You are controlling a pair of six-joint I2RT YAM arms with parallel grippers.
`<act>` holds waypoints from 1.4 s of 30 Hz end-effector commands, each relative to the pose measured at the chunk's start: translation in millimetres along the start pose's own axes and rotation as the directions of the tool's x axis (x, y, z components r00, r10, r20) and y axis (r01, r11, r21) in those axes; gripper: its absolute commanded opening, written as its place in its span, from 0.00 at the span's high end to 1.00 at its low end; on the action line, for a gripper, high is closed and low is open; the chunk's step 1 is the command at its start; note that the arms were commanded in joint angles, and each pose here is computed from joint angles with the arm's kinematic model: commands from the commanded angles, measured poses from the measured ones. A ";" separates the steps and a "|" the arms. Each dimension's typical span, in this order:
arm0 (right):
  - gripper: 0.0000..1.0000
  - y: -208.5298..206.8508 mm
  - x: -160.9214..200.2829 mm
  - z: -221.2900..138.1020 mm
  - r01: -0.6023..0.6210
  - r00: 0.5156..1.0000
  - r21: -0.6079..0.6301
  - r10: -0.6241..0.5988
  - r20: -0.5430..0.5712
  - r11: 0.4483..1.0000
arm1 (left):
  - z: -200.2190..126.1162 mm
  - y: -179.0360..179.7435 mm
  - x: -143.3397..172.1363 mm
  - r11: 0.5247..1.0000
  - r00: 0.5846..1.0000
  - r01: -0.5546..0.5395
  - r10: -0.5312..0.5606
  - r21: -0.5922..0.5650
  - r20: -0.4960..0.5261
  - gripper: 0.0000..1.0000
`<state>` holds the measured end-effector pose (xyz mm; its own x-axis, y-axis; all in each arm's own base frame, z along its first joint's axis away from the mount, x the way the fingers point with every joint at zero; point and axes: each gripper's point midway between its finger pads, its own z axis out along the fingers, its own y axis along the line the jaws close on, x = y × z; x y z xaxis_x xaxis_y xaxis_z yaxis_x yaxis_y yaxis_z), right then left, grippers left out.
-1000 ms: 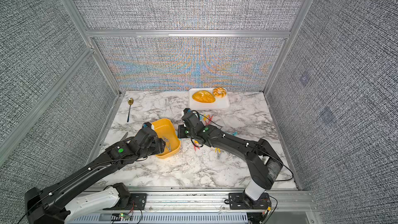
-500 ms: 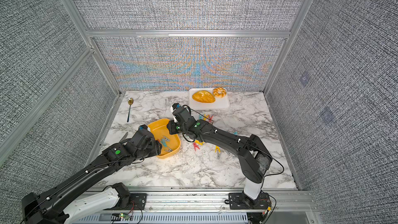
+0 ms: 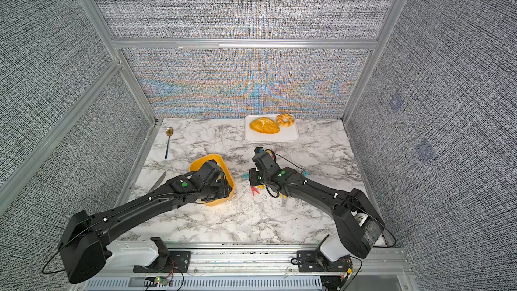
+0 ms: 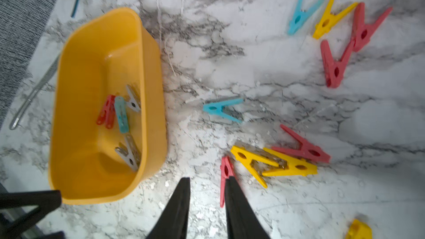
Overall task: Put the clothespins into the storage box
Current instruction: Place the clothespin in the storage box, then pick up the clothespin from the center of the board.
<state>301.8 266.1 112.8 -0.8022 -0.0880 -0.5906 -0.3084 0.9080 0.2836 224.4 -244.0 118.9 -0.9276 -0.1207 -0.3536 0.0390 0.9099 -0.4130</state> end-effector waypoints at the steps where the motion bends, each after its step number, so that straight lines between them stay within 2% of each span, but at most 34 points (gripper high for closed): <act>1: 0.68 -10.6 22.5 5.8 0.014 0.999 0.020 -0.013 -0.053 1.000 | 4.6 -13.5 -4.0 0.999 1.000 0.015 -0.015 0.051 0.006 0.43; 6: 0.68 -17.0 53.1 19.5 0.013 0.992 0.016 -0.011 -0.124 1.000 | 11.0 -9.6 2.1 0.998 1.000 0.027 -0.026 0.049 -0.006 0.42; 11: 0.68 -10.0 68.6 31.4 0.032 0.986 0.007 -0.030 -0.164 0.999 | 8.0 -1.3 5.8 0.999 0.999 0.036 -0.036 0.039 0.003 0.41; 25: 0.69 -14.0 69.4 55.9 0.090 0.979 0.106 -0.068 -0.190 0.990 | -1.7 9.7 8.8 0.999 0.999 0.036 -0.036 0.016 0.020 0.40; 29: 0.76 -12.0 73.5 58.6 0.096 0.977 0.103 -0.074 -0.201 0.990 | -2.5 11.9 9.6 0.999 0.999 0.036 -0.036 0.010 0.021 0.40; 37: 1.00 2.9 65.1 48.5 0.106 0.981 0.085 -0.091 -0.170 0.991 | -5.5 14.3 7.9 0.999 0.999 0.033 -0.033 -0.003 0.031 0.40; 42: 1.00 17.9 42.2 29.0 0.106 0.989 0.056 -0.099 -0.111 0.993 | -18.3 23.8 1.0 0.999 0.996 0.048 -0.046 -0.021 0.077 0.38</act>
<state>274.9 291.1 58.3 -0.8295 -0.2297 -0.5090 -0.3646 0.9132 0.1820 216.3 -226.6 122.0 -0.9083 -0.1779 -0.3786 0.0055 0.8999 -0.4360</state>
